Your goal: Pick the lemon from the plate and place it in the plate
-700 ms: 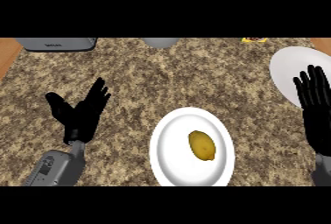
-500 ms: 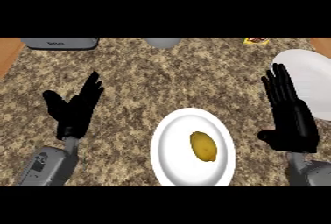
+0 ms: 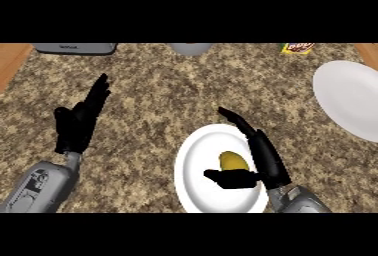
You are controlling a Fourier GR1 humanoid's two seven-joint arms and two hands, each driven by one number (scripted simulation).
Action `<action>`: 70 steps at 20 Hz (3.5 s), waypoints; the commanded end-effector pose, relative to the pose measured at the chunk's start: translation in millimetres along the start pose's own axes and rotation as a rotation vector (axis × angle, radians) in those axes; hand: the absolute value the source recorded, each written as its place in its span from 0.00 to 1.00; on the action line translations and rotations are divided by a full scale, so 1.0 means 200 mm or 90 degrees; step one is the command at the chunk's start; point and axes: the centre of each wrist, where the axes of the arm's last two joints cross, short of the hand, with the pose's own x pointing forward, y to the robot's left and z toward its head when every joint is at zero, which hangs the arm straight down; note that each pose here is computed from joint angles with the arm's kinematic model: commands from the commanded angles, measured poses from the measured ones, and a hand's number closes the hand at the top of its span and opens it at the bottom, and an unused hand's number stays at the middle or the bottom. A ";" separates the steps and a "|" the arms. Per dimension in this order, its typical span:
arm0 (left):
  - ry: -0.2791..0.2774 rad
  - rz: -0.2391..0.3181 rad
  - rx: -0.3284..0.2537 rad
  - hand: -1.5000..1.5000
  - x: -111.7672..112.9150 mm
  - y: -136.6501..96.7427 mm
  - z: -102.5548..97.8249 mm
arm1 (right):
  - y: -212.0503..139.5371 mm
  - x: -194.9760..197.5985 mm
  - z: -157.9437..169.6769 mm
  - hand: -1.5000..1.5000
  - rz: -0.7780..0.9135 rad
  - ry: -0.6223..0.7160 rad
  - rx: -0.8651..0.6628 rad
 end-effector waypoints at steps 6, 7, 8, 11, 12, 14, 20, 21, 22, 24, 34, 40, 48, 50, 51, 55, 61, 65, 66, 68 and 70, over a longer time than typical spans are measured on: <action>-0.006 -0.020 0.027 0.50 -0.03 0.09 -0.01 | 0.30 0.07 0.11 0.00 0.181 -0.044 -0.014; -0.006 -0.020 0.034 0.50 -0.06 0.00 0.00 | 0.27 0.11 0.10 0.00 0.196 -0.046 -0.032; -0.004 -0.024 0.036 0.50 -0.06 -0.02 0.00 | 0.31 0.18 0.08 0.00 0.203 -0.065 -0.055; -0.005 -0.014 0.029 0.50 -0.09 0.03 0.05 | 0.14 0.37 0.17 0.00 0.241 -0.051 -0.046; -0.003 -0.022 0.029 0.50 -0.12 0.13 0.02 | 0.06 0.44 0.11 0.00 0.273 -0.040 -0.045; 0.004 -0.023 0.034 0.50 -0.02 0.09 -0.02 | -0.01 0.46 0.08 0.00 0.348 0.028 0.002; -0.004 -0.024 0.019 0.50 -0.11 0.08 0.02 | -0.10 0.63 0.07 0.00 0.430 0.165 0.116; -0.013 -0.019 0.020 0.50 -0.04 0.09 0.02 | -0.05 0.63 0.06 0.00 0.431 0.192 0.117; -0.006 -0.019 0.019 0.50 -0.05 0.01 0.05 | -0.12 0.68 0.03 0.00 0.443 0.192 0.127; -0.003 -0.019 0.039 0.50 -0.03 0.08 -0.01 | -0.16 0.72 0.07 0.00 0.456 0.219 0.149; -0.003 -0.021 0.026 0.50 -0.04 0.00 -0.04 | 0.00 0.62 -0.06 0.00 0.454 0.276 0.203; -0.013 -0.024 0.017 0.50 -0.01 0.05 0.00 | -0.04 0.39 -0.22 0.00 0.493 0.333 0.236; -0.011 -0.024 0.019 0.50 0.00 0.14 0.03 | 0.13 0.20 -0.12 0.00 0.498 0.347 0.264; -0.010 -0.011 0.016 0.50 -0.03 0.10 0.00 | 0.11 0.21 -0.12 0.00 0.490 0.364 0.275; -0.009 -0.018 0.022 0.50 -0.04 -0.01 0.02 | 0.12 0.18 -0.16 0.00 0.498 0.362 0.269; -0.019 -0.025 0.022 0.50 -0.07 0.11 0.03 | 0.14 0.17 -0.10 0.00 0.495 0.385 0.274; -0.019 -0.028 0.018 0.50 -0.02 0.06 0.07 | 0.03 0.04 -0.14 1.00 0.502 0.326 0.238; 0.000 -0.027 0.017 0.50 -0.01 -0.01 0.05 | 0.14 0.09 -0.13 1.00 0.523 0.322 0.226; -0.004 -0.017 0.024 0.50 -0.09 0.02 0.00 | 0.09 -0.05 -0.14 1.00 0.516 0.311 0.229; -0.012 -0.023 0.026 0.50 -0.06 0.07 -0.05 | 0.12 -0.04 -0.19 1.00 0.526 0.294 0.210; -0.015 -0.028 0.023 0.50 0.02 -0.02 -0.02 | 0.10 -0.02 -0.19 1.00 0.524 0.288 0.196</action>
